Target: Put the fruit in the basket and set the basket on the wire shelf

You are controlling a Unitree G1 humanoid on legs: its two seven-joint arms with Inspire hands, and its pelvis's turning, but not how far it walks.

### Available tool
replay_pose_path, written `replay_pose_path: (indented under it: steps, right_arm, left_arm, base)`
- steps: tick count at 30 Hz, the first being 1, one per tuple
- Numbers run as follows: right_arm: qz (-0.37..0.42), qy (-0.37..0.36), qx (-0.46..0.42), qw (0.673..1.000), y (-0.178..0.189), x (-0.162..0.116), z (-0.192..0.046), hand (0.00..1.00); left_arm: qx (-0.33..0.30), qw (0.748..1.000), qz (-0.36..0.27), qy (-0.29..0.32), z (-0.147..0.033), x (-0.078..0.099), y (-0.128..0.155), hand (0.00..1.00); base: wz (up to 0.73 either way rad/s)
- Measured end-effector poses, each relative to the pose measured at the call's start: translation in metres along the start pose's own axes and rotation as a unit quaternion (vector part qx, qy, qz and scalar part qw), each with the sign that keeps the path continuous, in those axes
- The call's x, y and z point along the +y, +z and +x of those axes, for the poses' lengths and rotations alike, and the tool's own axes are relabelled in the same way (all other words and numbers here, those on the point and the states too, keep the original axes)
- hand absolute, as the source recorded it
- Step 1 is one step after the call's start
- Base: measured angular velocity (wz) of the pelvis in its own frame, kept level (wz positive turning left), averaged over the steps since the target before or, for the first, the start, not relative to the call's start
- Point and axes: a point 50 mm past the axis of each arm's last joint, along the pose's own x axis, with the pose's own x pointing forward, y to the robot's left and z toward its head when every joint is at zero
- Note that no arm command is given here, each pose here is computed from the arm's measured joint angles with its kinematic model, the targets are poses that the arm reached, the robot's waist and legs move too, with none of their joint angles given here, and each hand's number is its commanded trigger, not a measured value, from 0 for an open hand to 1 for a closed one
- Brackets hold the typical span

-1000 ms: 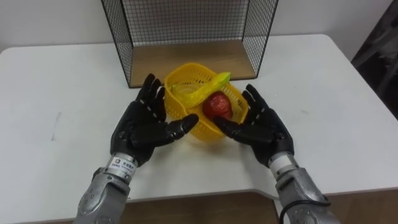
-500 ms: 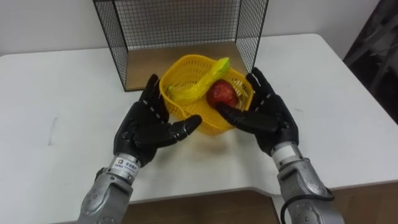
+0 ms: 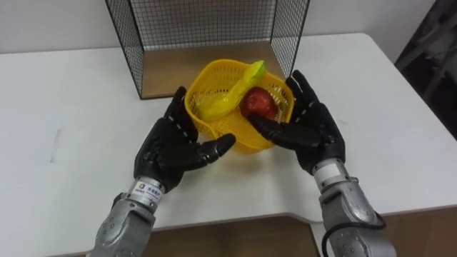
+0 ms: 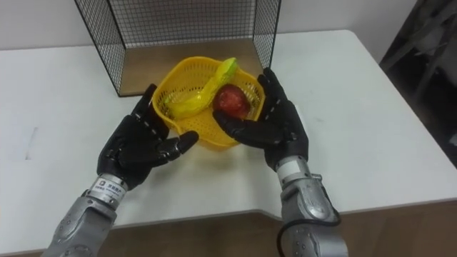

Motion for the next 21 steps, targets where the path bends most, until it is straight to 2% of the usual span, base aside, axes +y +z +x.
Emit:
replay_pose_path:
  steps: [16, 21]
  right_arm:
    - [-0.002, 0.008, -0.004, 1.0, 0.0012, 0.0022, 0.0004, 0.0]
    - [0.02, 0.009, -0.003, 1.0, 0.0004, 0.0025, 0.0001, 0.0]
  left_arm:
    - [0.004, 1.0, 0.014, 0.004, -0.0007, 0.0028, 0.0009, 0.0]
    - [0.004, 1.0, 0.016, 0.01, -0.0012, 0.0049, 0.0016, 0.0]
  base:
    - [-0.04]
    - [0.01]
